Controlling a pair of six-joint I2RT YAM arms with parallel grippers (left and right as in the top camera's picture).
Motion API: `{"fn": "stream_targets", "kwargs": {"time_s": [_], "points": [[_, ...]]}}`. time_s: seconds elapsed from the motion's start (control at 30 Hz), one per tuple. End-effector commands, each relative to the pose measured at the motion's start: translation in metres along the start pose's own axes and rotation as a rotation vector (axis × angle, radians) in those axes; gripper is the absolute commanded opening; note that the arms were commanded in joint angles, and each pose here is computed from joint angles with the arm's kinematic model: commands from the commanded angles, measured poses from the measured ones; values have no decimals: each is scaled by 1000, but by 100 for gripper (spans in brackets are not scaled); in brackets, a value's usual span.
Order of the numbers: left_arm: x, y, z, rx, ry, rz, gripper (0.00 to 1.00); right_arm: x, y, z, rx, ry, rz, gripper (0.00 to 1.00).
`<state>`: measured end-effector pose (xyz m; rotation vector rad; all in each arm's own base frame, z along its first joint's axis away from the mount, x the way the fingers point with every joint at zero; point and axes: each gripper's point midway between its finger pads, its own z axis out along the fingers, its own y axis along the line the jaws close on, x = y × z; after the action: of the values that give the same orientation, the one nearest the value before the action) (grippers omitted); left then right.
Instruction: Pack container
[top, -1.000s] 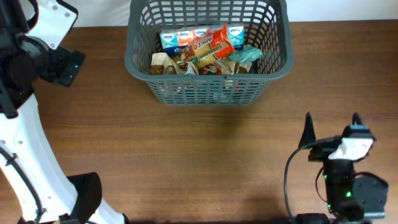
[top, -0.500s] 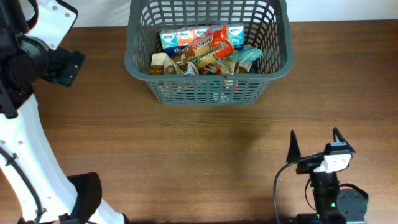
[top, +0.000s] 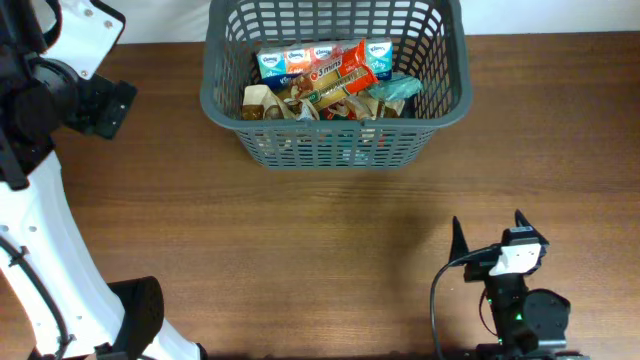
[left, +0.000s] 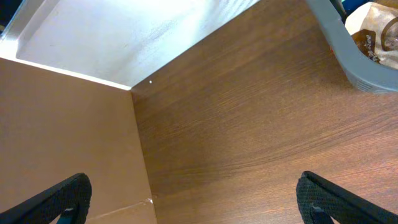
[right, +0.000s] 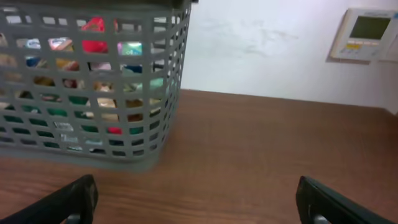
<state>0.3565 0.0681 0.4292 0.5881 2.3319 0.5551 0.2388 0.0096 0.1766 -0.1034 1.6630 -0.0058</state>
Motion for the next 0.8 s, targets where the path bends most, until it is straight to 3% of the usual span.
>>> {"fn": "stream_targets", "kwargs": {"time_s": [0.0, 0.77], "points": [[1, 0, 1, 0, 2, -15, 99, 21, 5, 4, -20, 36, 3, 99], [1, 0, 1, 0, 3, -15, 99, 21, 4, 5, -19, 25, 2, 99]]}}
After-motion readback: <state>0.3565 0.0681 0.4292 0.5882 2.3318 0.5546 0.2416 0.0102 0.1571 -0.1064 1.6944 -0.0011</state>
